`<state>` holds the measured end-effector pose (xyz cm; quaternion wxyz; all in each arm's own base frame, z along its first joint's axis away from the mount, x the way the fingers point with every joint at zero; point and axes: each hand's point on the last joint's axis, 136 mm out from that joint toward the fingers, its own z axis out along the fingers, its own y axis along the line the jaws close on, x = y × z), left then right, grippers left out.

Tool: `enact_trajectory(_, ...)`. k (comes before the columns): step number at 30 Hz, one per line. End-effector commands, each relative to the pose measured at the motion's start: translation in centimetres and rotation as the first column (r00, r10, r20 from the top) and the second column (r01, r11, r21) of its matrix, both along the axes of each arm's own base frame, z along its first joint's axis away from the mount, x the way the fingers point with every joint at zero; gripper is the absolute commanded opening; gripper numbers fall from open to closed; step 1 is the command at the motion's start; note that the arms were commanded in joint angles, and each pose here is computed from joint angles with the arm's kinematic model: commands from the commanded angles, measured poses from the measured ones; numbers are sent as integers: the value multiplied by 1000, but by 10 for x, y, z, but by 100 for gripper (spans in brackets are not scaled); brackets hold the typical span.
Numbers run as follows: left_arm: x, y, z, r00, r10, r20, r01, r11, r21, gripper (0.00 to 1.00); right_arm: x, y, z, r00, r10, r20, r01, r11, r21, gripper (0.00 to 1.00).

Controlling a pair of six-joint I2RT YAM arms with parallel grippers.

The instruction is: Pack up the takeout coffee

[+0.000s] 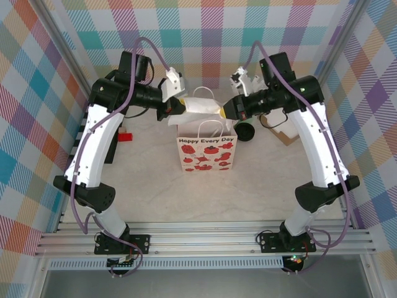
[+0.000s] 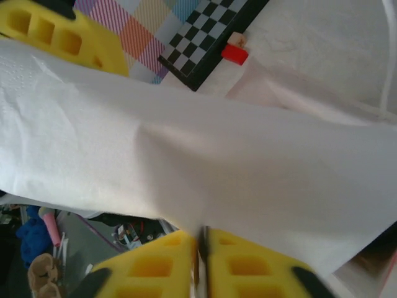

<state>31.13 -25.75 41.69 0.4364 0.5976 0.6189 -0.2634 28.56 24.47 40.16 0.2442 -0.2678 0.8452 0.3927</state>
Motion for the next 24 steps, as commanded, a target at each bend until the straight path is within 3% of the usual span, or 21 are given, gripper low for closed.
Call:
enact_trajectory(1, -30, 7, 15, 999, -38, -24, 38, 999, -33, 0, -17, -8, 26, 990, 27, 135, -33, 999, 41, 47)
enact_trajectory(2, -27, 7, 13, 999, -17, -34, 16, 1000, -25, 0, -17, -8, 29, 977, 47, 209, -55, 998, 34, 55)
enact_trajectory(4, -18, 6, 8, 998, 33, -47, -33, 999, 0, 0, -15, -7, 39, 926, 78, 370, -91, 996, 18, 92)
enact_trajectory(5, -13, 5, 5, 997, 57, -55, -56, 998, 11, 0, -14, -6, 43, 889, 96, 448, -115, 993, 14, 100)
enact_trajectory(9, -11, 3, -2, 995, 62, -79, -59, 998, 30, 0, -3, -4, 54, 714, 144, 685, -133, 989, -69, 100)
enact_trajectory(14, -7, 0, -2, 994, 72, -79, -70, 997, 28, 0, -24, 21, 39, 578, 344, 740, -327, 928, -176, 100)
enact_trajectory(16, -6, -2, -3, 993, 81, -83, -78, 996, 33, 0, -30, 36, 34, 531, 380, 757, -349, 913, -213, 100)
enact_trajectory(24, 3, -6, -8, 988, 113, -104, -109, 993, 38, 0, -5, 84, 27, 342, 348, 873, -105, 937, -332, 100)
